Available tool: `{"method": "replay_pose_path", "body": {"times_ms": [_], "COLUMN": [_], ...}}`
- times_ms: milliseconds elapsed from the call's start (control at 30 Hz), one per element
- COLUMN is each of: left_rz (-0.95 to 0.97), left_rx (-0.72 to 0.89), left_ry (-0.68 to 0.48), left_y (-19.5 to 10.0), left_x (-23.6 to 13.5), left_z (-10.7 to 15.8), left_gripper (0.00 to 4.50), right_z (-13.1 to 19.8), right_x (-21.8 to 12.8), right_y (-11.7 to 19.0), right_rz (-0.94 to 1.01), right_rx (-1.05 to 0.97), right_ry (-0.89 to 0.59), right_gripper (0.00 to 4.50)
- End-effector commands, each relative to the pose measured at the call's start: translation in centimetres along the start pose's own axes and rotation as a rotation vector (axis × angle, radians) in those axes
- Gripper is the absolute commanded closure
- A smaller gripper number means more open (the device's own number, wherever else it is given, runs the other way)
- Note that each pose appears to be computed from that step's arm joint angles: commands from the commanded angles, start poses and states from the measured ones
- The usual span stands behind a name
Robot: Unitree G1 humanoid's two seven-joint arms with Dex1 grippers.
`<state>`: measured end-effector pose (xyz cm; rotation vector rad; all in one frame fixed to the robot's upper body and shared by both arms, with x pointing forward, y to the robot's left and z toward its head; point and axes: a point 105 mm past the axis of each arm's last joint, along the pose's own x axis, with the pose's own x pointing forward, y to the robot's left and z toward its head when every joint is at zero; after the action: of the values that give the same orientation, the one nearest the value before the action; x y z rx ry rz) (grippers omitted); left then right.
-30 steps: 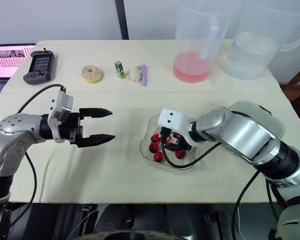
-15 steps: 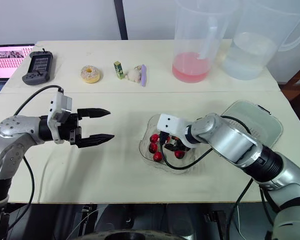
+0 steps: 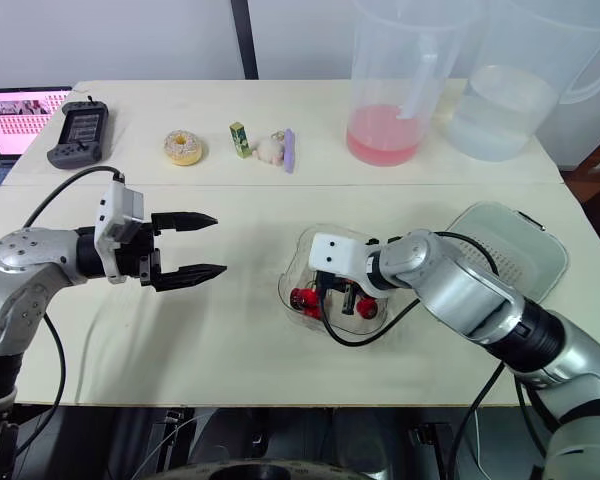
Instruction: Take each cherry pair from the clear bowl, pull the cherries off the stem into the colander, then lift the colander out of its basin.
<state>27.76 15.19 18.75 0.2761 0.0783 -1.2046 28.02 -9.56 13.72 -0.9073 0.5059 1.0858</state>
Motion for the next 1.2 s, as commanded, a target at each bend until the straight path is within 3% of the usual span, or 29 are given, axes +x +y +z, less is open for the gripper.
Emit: {"method": "replay_pose_path", "body": {"times_ms": [33,267,300,400,533,900,1000,1100,1200], "left_rz": [-0.013,-0.034,-0.036,-0.041,-0.045,-0.034,-0.034,-0.033,-0.033], "left_rx": [0.041,0.040,0.039,0.040,0.041,0.060,0.061,0.062,0.064], "left_ry": [-0.022,-0.025,-0.024,-0.022,-0.018,0.004,0.006,0.010,0.012], "left_y": [0.1,0.0,0.0,-0.1,-0.1,-0.1,-0.1,-0.1,-0.1], "left_x": [0.1,0.5,0.6,0.6,0.7,0.3,0.3,0.3,0.3], "left_z": [0.9,0.8,0.8,0.7,0.7,0.4,0.4,0.3,0.3], "left_gripper": [0.00,0.00,0.00,0.00,0.00,0.00,0.00,0.00,0.00], "right_z": [1.6,1.3,1.4,1.3,0.8,0.6,0.2,0.1,0.1], "right_x": [-2.0,-2.7,-2.6,-1.8,-0.5,1.8,2.1,2.0,1.8], "right_y": [-0.4,-0.2,-0.2,-0.2,-0.3,0.0,-0.2,-0.3,-0.3], "right_rz": [-0.024,0.020,0.025,0.025,0.024,0.075,0.070,0.063,0.064], "right_rx": [-0.073,0.026,0.035,0.053,0.075,0.181,0.203,0.207,0.206], "right_ry": [-0.055,-0.055,-0.057,-0.049,-0.038,-0.070,-0.055,-0.053,-0.055], "right_gripper": [4.07,4.07,3.46,2.35,0.41,0.41,1.29,2.67,2.67]}}
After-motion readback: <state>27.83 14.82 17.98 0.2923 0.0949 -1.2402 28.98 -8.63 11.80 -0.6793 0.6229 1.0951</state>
